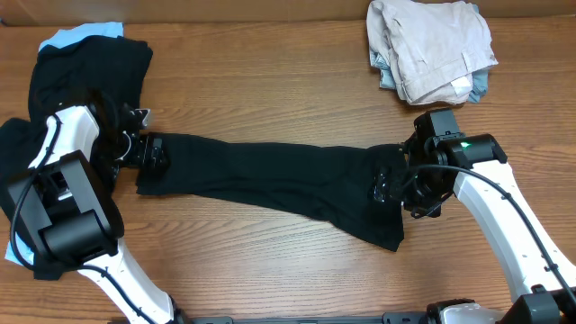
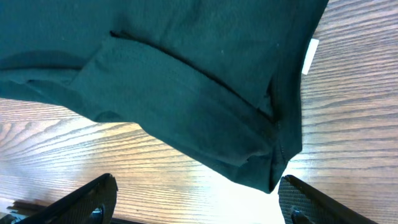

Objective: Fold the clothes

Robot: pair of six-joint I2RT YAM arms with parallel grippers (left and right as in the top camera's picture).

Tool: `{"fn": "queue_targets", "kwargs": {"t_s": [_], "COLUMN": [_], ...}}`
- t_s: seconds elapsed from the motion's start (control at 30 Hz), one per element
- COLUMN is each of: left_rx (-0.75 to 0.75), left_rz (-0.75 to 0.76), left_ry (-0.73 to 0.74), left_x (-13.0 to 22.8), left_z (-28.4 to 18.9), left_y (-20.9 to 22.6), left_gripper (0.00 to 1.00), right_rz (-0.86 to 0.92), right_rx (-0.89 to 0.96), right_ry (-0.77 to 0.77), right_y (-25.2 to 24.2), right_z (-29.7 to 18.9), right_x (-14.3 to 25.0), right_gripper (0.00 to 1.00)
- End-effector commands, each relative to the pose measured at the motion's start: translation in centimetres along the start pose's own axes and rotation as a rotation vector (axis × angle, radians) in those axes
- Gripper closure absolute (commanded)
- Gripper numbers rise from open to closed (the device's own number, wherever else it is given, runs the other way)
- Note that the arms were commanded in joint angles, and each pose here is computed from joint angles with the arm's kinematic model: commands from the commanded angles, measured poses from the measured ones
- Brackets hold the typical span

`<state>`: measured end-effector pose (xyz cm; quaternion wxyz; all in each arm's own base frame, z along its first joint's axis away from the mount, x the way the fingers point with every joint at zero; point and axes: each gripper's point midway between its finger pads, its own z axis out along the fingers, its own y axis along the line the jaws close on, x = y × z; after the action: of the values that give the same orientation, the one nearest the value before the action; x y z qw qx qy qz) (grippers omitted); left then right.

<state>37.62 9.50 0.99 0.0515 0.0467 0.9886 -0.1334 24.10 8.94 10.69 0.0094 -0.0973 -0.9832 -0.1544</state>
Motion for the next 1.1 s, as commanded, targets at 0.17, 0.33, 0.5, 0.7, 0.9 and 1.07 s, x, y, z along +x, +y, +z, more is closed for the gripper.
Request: {"fn": "queue_targets", "kwargs": {"t_s": [0.17, 0.33, 0.5, 0.7, 0.9, 1.07], "left_rx": [-0.009, -0.004, -0.022, -0.056, -0.109, -0.192], "left_rz": [-0.048, -0.043, -0.057, -0.079, 0.028, 0.111], "left_ry": [0.031, 0.038, 0.033, 0.019, -0.015, 0.020], "left_x": [1.4, 1.0, -0.1, -2.7, -5.2, -5.5], "left_z": [2.7, 3.0, 1.8, -4.8, -11.8, -14.3], "left_y": [-0.5, -1.6, -1.7, -1.5, -3.8, -6.5], "left_gripper": [0.36, 0.96, 0.96, 0.96, 0.96, 0.96], "right_rz": [-0.029, -0.036, -0.042, -0.050, -0.044, -0.042], "right_rx": [-0.029, -0.036, -0.043, -0.052, -0.048, -0.052], "right_ry": [-0.060, -0.079, -0.097, -0.120, -0.101, -0.090], "right_y": [1.0, 1.2, 1.4, 1.7, 1.5, 1.6], "right_z": [-1.0, -1.1, -1.1, -1.2, -1.1, -1.1], "right_x": [-1.3, -1.7, -2.2, -2.8, -2.3, -2.1], "right_gripper": [0.15, 0.17, 0.17, 0.18, 0.18, 0.18]}}
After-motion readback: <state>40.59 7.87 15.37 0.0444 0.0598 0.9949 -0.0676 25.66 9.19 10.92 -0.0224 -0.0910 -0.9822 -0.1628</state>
